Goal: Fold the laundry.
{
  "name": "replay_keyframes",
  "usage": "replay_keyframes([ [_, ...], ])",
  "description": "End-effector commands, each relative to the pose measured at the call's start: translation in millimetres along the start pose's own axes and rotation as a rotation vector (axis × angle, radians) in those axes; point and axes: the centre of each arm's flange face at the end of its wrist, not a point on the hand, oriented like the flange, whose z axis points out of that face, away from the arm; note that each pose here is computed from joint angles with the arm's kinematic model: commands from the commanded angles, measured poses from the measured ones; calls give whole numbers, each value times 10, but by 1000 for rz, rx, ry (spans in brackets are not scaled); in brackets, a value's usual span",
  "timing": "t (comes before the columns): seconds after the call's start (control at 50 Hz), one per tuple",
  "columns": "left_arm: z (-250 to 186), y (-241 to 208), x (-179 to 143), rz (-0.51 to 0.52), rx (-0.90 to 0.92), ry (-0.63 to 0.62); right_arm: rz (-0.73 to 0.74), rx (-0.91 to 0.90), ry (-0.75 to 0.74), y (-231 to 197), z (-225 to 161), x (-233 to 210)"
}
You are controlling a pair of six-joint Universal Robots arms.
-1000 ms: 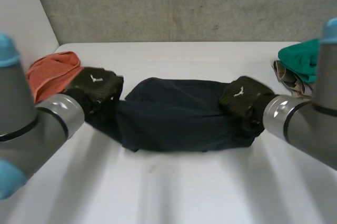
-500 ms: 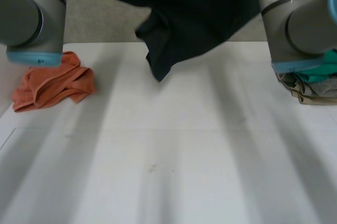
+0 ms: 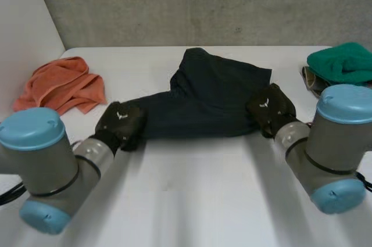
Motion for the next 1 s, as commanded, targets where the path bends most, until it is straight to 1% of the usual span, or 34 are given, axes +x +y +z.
replay_keyframes([
  [0.02, -676, -338, 132, 63, -139, 99, -107, -217, -174, -105, -613, 312],
  [0.08, -899, -379, 179, 96, -229, 146, -90, -334, -299, -64, -812, 368],
  [0.1, -985, -351, 203, 112, -304, 178, -76, -412, -394, -37, -927, 375],
  [0.14, -1034, -329, 216, 126, -371, 206, -69, -458, -452, -24, -973, 397],
  [0.18, -1046, -307, 231, 153, -448, 244, -66, -485, -494, 18, -919, 379],
  [0.24, -919, -277, 212, 170, -487, 245, -78, -489, -509, 59, -824, 326],
  [0.28, -717, -278, 187, 180, -483, 220, -91, -483, -510, 79, -714, 276],
  [0.32, -587, -307, 167, 187, -467, 201, -104, -466, -502, 59, -640, 243],
  [0.36, -377, -440, 127, 199, -404, 162, -123, -417, -460, -25, -503, 248],
  [0.4, -225, -583, 81, 204, -336, 128, -134, -363, -397, -118, -372, 312],
  [0.42, -63, -788, -1, 207, -239, 74, -143, -298, -305, -235, -220, 439],
  [0.48, 137, -1200, -164, 201, -53, -22, -148, -175, -118, -483, 7, 741],
  [0.5, 215, -1537, -308, 186, 101, -101, -142, -75, 37, -697, 119, 1018],
  [0.56, 240, -2090, -582, 150, 369, -235, -104, 100, 278, -1037, 213, 1451],
  [0.58, 200, -2408, -726, 136, 541, -310, -60, 210, 414, -1199, 243, 1688],
  [0.64, 120, -2771, -899, 120, 773, -393, 13, 382, 584, -1406, 207, 1995],
  [0.66, 68, -2954, -1004, 132, 903, -436, 52, 489, 659, -1520, 152, 2126],
  [0.68, 58, -2987, -1049, 143, 933, -444, 66, 544, 689, -1576, 118, 2175],
  [0.72, 52, -3007, -1082, 161, 943, -434, 82, 631, 715, -1650, 80, 2198],
  [0.74, 78, -2961, -1080, 169, 912, -411, 75, 689, 715, -1670, 66, 2186],
  [0.78, 111, -2887, -1064, 166, 867, -394, 62, 718, 699, -1675, 65, 2146],
  [0.8, 161, -2776, -1032, 157, 814, -377, 55, 725, 669, -1663, 82, 2088],
  [0.86, 213, -2594, -1020, 145, 742, -366, 68, 683, 621, -1576, 158, 1959],
  [0.88, 245, -2461, -1028, 141, 701, -362, 77, 649, 581, -1517, 208, 1855],
  [0.94, 289, -2252, -1034, 134, 644, -357, 91, 593, 498, -1398, 302, 1634],
  [0.96, 325, -2084, -1007, 126, 602, -344, 95, 553, 446, -1292, 364, 1494],
  [1.0, 365, -1897, -952, 118, 557, -324, 103, 512, 387, -1175, 428, 1320],
])
